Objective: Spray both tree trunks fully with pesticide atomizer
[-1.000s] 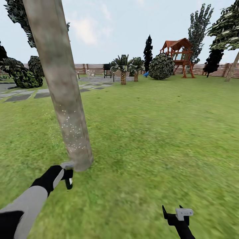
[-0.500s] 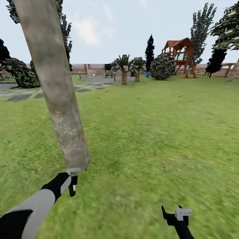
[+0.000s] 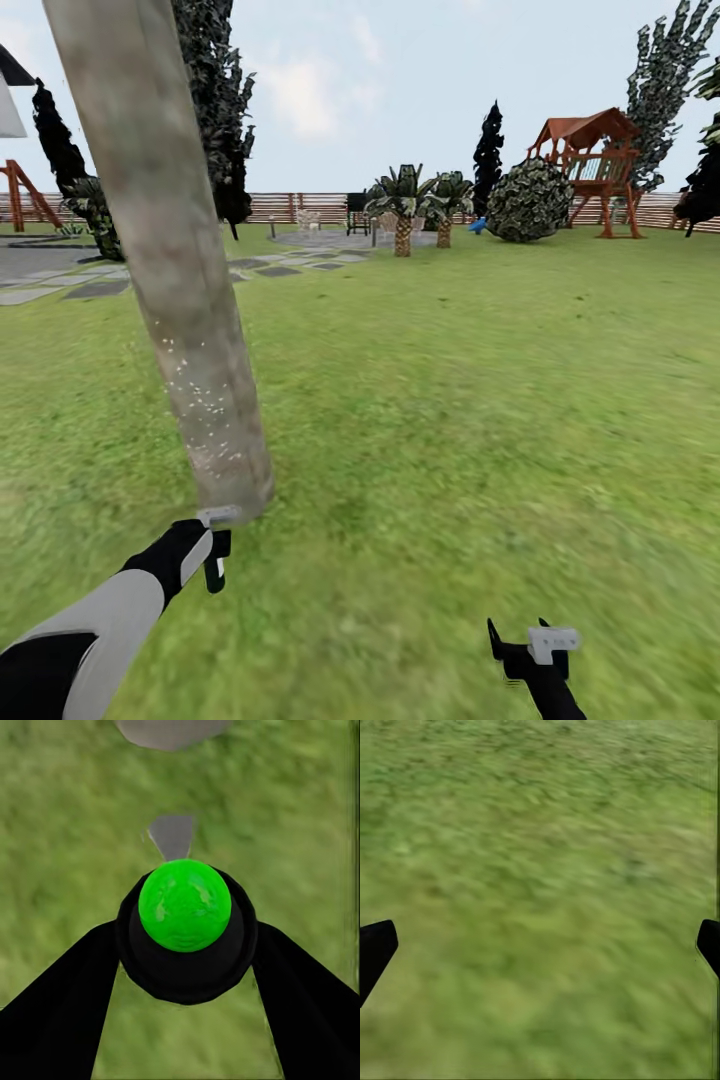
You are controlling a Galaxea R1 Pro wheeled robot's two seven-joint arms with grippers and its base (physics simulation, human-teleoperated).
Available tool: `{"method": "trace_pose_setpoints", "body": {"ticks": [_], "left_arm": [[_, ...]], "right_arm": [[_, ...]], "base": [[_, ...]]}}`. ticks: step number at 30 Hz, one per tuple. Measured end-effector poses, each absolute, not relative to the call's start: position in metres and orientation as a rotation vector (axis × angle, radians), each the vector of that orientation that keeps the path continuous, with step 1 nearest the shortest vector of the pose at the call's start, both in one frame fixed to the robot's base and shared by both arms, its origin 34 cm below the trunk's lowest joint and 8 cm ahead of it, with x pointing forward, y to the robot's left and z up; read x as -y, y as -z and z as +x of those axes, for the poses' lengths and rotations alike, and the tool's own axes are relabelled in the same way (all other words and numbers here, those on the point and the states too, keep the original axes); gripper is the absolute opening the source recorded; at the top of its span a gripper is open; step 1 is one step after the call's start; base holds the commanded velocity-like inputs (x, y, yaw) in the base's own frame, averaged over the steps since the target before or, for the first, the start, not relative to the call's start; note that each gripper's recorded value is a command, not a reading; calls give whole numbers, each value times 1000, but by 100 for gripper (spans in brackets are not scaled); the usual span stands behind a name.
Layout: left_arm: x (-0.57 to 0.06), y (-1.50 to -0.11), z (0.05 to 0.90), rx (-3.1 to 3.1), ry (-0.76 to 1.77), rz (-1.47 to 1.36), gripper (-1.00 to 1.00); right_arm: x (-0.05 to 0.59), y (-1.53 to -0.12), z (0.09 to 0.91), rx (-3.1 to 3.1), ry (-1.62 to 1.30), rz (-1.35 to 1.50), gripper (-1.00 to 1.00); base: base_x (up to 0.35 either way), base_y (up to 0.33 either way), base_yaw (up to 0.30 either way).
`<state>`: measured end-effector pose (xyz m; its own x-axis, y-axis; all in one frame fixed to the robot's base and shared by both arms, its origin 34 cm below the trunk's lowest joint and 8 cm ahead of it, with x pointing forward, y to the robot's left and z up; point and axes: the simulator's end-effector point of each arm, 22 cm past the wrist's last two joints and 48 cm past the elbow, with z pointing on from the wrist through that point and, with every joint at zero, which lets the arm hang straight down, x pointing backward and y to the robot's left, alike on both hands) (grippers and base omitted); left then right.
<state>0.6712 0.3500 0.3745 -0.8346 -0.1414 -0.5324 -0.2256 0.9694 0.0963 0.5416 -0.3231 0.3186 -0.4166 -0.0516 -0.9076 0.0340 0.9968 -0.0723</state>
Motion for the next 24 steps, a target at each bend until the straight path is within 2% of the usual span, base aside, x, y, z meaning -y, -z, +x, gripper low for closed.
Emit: {"method": "trace_pose_setpoints", "body": {"ticks": [11,24], "left_arm": [[-352,-374,670,-2573,-214,-259,-100],[-349,-374,671,-2570,-212,-253,-100]], "right_arm": [[323,-319,542,-1998,92,-13,100],[321,-318,542,-1998,90,-12,100]], "base": [[213,-221,18],[185,-231,257]]}}
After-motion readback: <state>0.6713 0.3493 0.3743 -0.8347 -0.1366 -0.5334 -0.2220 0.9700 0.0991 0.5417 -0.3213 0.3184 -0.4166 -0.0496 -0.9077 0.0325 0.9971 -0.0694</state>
